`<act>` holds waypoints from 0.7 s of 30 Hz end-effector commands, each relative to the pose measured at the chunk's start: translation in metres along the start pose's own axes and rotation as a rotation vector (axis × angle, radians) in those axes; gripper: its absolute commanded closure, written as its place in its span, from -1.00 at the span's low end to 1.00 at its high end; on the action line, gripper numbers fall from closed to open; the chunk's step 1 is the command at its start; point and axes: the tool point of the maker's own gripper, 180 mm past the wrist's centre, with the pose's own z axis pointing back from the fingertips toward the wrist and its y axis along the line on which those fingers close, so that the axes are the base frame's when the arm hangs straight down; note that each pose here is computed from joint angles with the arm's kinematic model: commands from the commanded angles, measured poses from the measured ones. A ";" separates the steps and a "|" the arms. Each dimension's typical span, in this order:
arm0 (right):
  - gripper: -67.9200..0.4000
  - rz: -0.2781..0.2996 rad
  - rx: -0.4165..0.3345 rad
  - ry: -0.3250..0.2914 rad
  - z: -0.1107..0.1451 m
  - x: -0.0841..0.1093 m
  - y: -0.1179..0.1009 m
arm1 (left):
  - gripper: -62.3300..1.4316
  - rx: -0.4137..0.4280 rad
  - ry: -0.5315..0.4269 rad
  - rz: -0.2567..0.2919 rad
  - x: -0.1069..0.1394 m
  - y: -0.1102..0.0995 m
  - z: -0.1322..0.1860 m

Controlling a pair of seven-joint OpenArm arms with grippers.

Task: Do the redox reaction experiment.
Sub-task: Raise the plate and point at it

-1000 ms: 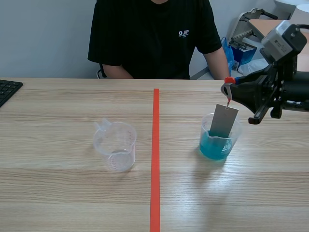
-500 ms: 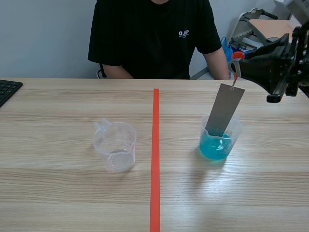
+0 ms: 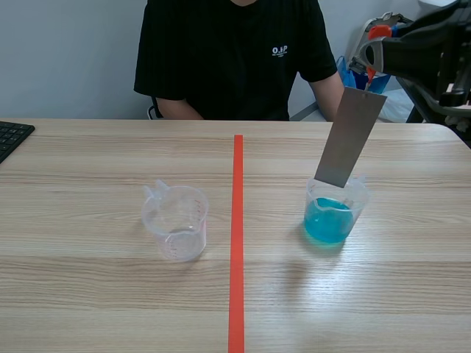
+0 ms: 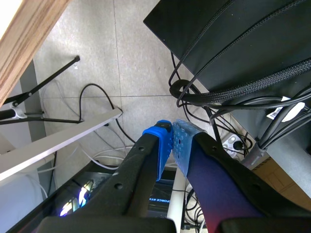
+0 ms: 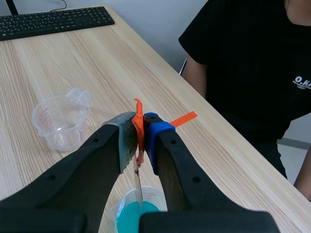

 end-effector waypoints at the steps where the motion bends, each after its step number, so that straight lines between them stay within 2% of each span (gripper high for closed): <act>1: 0.94 0.035 -0.002 -0.031 0.005 0.019 -0.004 | 0.83 0.010 0.001 -0.008 -0.002 0.004 0.005; 13: 0.94 0.047 0.012 -0.063 0.011 0.048 0.000 | 0.83 0.011 0.018 -0.009 -0.006 0.005 0.005; 21: 0.94 0.049 0.010 -0.052 0.011 0.046 0.000 | 0.83 0.013 0.018 -0.007 -0.006 0.006 0.005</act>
